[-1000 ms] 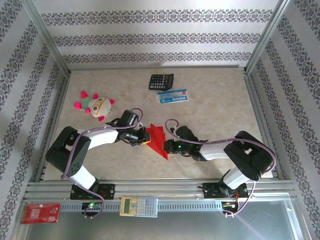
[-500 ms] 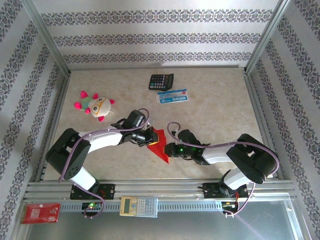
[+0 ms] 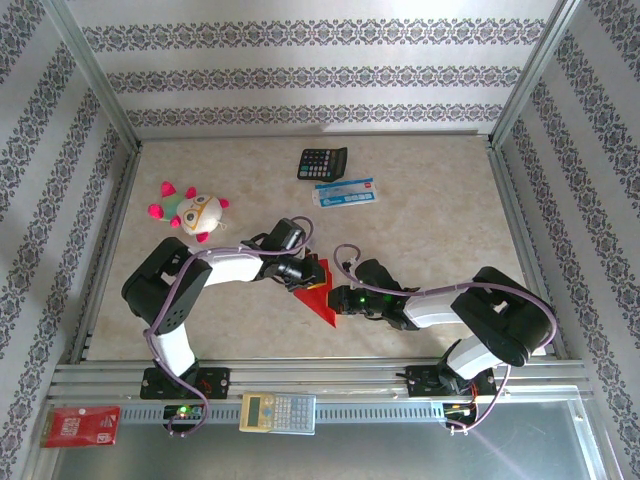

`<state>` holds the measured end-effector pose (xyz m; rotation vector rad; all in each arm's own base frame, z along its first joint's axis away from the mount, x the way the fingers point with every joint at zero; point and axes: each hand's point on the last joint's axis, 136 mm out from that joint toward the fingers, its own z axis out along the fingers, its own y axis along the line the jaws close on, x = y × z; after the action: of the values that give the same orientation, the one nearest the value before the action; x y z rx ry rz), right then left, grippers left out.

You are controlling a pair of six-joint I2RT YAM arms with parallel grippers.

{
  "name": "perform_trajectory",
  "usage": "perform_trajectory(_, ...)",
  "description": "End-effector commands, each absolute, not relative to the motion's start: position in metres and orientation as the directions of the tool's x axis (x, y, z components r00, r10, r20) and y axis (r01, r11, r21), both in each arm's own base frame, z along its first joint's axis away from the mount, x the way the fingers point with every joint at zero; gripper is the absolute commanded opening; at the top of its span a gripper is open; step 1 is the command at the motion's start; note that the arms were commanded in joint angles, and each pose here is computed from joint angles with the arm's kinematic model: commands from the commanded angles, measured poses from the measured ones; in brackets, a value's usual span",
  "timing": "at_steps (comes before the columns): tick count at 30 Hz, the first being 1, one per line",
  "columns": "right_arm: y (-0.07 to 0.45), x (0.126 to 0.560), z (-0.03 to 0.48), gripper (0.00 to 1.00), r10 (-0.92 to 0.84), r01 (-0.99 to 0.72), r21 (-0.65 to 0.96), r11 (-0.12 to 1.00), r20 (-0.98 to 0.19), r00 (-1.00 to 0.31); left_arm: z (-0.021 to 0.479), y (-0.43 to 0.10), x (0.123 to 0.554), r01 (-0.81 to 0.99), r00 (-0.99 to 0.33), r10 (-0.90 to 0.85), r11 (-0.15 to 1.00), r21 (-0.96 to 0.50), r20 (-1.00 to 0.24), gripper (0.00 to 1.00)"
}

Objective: Fold a paper plane with a square sheet of paper (pick it up from the middle)

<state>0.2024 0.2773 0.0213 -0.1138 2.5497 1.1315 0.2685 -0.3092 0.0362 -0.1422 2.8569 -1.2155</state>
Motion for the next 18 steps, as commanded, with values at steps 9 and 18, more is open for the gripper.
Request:
perform_trajectory(9,0.276,0.197,0.012,0.03,0.066,-0.193,0.699,0.689,-0.326,-0.943,0.023,-0.301,0.280,-0.046,-0.995,-0.092,0.715,-0.697,-0.029,0.07)
perform_trajectory(18,0.275,0.198,0.009,0.04,0.075,-0.179,0.696,0.695,-0.318,-0.945,0.016,-0.292,0.278,-0.060,-0.995,-0.100,0.728,-0.683,-0.019,0.06)
